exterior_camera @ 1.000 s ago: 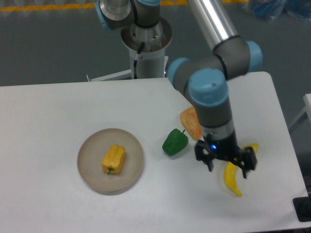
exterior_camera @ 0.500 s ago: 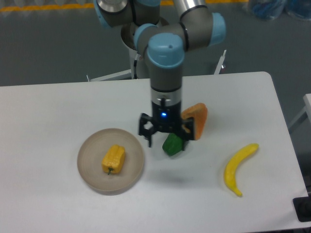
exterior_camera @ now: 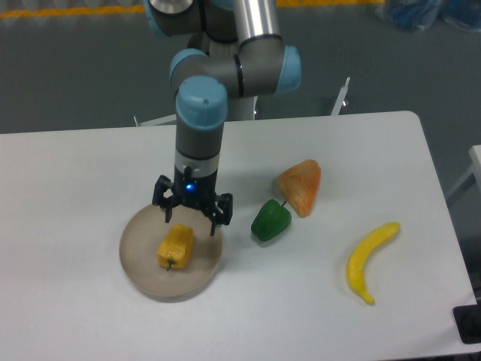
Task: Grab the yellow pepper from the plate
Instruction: 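Move the open gripper over the yellow pepper on the plate, then lower the gripper around the yellow pepper and close on it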
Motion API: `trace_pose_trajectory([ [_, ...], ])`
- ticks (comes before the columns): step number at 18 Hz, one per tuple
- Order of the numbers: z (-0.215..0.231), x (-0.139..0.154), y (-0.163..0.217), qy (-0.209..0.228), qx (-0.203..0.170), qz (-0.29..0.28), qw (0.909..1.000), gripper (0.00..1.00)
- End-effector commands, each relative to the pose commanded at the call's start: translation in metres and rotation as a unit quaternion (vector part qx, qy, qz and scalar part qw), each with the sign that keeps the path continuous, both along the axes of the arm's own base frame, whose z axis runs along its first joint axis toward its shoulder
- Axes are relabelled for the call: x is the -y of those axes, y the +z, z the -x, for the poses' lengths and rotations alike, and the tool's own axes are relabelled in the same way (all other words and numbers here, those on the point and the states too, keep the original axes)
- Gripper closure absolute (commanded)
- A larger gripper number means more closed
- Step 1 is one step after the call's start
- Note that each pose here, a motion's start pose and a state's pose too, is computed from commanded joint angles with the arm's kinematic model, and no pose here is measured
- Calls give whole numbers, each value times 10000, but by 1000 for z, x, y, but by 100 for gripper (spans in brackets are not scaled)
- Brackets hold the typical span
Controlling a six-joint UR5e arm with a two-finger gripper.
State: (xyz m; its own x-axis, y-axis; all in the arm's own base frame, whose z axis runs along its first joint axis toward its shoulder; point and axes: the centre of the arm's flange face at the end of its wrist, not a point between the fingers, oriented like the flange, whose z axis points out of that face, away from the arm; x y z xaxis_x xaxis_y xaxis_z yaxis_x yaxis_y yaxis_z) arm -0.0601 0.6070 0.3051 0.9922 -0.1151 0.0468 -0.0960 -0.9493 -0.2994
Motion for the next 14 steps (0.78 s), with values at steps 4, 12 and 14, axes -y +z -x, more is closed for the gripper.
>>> trace_pose_trajectory([
  [4,-15,-4,-16,-124,-190,192,9996,0],
  [12,-30,-4,-28,-252,-275,328,9988,0],
  [14,-35,-7,-31,-295,-288,339,9986,0],
])
